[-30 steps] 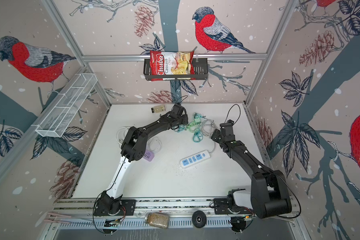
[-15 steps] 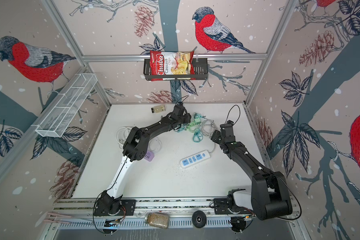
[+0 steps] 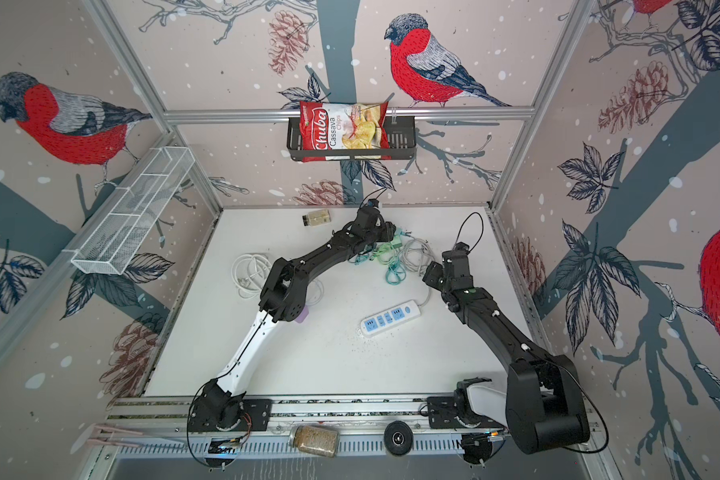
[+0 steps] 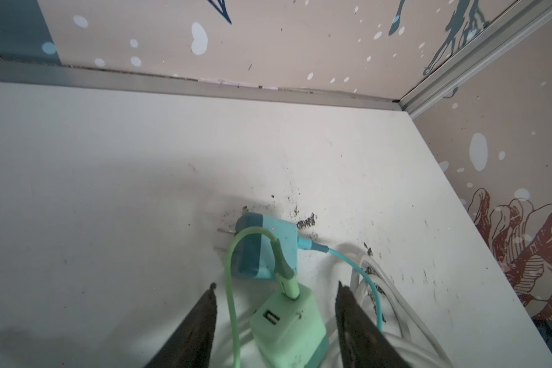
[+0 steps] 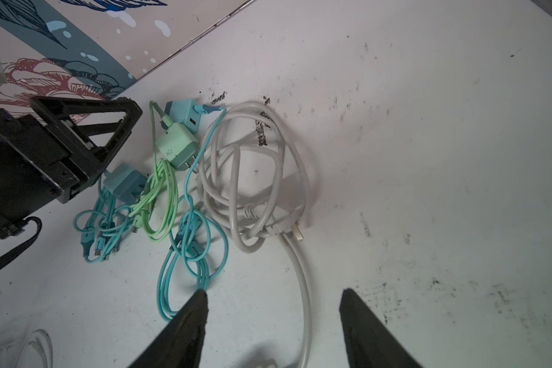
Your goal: Insert the plug
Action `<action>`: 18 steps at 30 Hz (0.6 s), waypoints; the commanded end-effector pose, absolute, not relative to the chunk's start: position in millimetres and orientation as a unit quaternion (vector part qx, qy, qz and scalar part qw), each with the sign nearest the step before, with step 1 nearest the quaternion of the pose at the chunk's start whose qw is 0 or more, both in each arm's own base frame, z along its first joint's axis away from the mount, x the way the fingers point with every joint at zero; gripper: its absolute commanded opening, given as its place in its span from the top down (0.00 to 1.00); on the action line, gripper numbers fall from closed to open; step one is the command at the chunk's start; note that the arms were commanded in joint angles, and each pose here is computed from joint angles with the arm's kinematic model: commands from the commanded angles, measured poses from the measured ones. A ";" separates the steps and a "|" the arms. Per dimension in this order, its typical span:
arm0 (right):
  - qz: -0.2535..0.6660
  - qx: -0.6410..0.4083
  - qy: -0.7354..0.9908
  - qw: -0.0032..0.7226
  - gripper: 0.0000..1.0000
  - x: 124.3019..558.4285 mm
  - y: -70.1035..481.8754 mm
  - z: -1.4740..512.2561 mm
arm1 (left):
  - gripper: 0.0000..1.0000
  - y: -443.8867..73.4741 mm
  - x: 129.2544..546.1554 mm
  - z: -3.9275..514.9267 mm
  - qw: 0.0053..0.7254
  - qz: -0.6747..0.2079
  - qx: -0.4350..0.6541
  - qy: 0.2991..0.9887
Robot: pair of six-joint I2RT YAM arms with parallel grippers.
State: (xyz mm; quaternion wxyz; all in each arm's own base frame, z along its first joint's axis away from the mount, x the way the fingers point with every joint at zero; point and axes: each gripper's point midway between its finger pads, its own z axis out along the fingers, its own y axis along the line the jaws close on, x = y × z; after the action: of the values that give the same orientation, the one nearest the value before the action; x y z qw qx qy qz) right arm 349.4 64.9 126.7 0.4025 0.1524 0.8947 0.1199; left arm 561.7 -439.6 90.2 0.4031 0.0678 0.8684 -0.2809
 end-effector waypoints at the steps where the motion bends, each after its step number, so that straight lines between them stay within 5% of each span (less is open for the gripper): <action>1: 0.119 0.154 0.890 0.413 0.33 350.1 62.8 132.1 | 0.41 -428.0 557.0 75.9 0.387 -0.236 0.069 0.889; 18: 0.120 0.156 0.885 0.422 0.32 344.5 59.5 137.0 | 0.43 -414.3 541.0 56.6 0.351 -0.199 0.067 0.913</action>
State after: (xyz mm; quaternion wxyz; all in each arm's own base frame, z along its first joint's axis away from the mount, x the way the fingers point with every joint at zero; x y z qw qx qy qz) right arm 343.5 61.2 134.5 0.4159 0.1549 0.8877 0.1226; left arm 550.6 -420.3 58.8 0.3701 0.0644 0.9012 -0.2162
